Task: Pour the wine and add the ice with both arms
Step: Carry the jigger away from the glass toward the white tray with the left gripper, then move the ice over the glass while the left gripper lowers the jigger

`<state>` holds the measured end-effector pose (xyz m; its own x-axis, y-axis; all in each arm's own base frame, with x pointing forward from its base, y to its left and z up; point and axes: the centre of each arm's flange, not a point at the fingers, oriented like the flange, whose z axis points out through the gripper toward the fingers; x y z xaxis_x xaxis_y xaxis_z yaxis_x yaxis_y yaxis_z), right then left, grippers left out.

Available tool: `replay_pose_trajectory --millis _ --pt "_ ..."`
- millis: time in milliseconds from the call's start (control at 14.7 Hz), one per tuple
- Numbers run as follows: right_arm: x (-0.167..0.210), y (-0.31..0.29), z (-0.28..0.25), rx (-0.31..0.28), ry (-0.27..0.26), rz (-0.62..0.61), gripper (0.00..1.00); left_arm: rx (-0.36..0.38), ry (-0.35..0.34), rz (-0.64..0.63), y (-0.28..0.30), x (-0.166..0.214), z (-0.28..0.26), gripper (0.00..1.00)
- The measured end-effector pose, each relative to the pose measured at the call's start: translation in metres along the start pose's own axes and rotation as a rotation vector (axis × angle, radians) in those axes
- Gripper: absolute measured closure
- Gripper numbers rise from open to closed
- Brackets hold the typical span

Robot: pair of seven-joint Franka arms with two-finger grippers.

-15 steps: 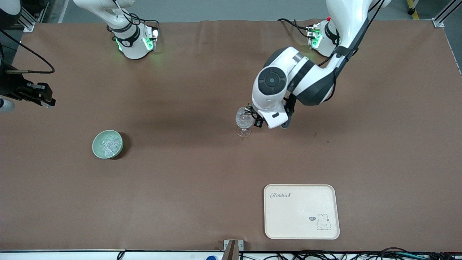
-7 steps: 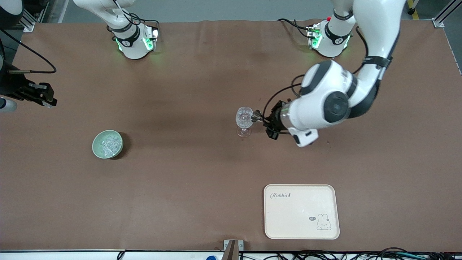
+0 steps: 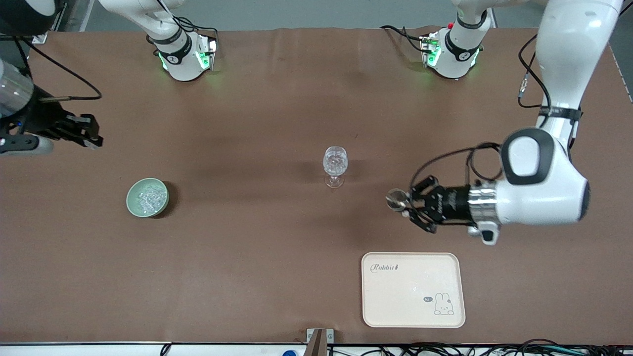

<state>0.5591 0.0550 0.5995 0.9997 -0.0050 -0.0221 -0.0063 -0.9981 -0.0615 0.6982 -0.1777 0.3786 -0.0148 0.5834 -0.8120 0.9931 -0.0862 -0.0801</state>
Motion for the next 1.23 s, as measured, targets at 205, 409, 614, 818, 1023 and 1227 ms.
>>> replay_pose_trajectory --millis 205,409,614,818,1023,1227 --pt "0.007 -0.061 0.019 0.003 0.018 0.024 0.7 -0.112 -0.144 -0.069 0.027 0.06 -0.011 0.79" --pt "0.007 -0.144 0.048 0.013 0.042 0.074 0.7 -0.2 -0.197 -0.105 0.045 0.106 -0.007 0.79" --pt "-0.007 -0.233 0.084 0.018 0.044 0.134 0.7 -0.276 -0.21 -0.075 0.057 0.157 0.0 0.79" --pt "-0.021 -0.306 0.116 0.006 0.027 0.165 0.7 -0.34 -0.201 -0.034 0.062 0.194 0.005 0.79" --pt "-0.029 -0.365 0.143 -0.001 0.025 0.203 0.7 -0.374 -0.176 0.006 0.064 0.22 0.012 0.79" --pt "-0.038 -0.414 0.176 0.026 0.053 0.239 0.7 -0.402 -0.202 -0.011 0.068 0.249 0.018 0.79"
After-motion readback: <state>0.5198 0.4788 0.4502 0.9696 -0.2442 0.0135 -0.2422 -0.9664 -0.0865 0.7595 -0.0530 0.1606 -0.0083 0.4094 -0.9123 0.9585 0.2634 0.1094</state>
